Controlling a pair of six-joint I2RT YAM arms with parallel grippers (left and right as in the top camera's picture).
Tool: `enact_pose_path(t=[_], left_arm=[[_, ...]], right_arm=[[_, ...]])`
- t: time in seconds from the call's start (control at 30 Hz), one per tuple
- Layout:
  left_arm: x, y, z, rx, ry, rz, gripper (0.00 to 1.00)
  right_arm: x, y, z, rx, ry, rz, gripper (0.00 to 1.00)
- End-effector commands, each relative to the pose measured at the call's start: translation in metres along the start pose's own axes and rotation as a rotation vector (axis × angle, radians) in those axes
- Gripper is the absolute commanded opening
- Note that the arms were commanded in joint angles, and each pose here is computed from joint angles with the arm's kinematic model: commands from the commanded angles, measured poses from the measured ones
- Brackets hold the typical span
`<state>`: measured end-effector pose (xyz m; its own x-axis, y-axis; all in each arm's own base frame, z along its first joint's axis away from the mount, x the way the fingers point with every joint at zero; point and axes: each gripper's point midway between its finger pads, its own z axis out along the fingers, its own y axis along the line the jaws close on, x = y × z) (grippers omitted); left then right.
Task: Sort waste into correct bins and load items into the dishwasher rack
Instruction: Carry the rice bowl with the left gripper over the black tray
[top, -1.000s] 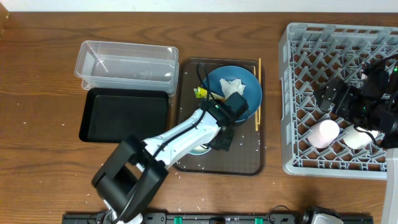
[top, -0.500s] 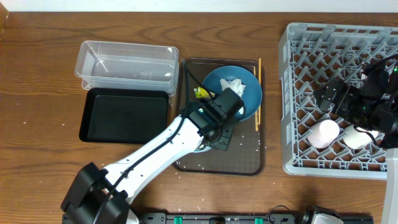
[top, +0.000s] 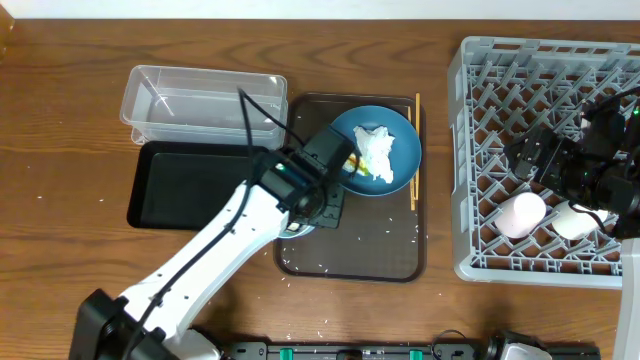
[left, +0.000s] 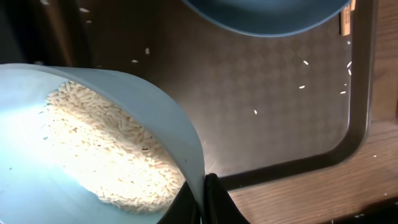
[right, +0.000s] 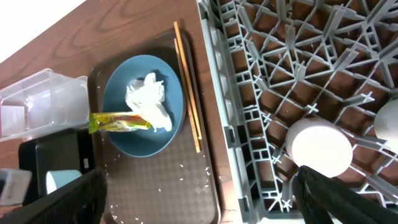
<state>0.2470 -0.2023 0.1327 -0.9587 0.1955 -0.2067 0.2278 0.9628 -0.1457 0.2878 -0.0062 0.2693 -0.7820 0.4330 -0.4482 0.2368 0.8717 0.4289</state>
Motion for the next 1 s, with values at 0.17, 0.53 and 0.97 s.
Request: enact_pose_path(t=[0.17,0.53,0.97], left_arm=[[-0.004,0.014,-0.02,-0.015,-0.06,-0.013,0.06],[-0.008,0.031,-0.029,-0.034,-0.073,-0.047,0.06],[-0.017,0.082,-0.042,-0.074,-0.101,-0.172,0.06]], right_arm=[[0.002,0.006,0.0,-0.008,0.01,-0.004,0.94],[0.003,0.005,0.0,-0.008,0.01,-0.004,0.94],[0.003,0.005,0.0,-0.007,0.014,-0.002,0.95]])
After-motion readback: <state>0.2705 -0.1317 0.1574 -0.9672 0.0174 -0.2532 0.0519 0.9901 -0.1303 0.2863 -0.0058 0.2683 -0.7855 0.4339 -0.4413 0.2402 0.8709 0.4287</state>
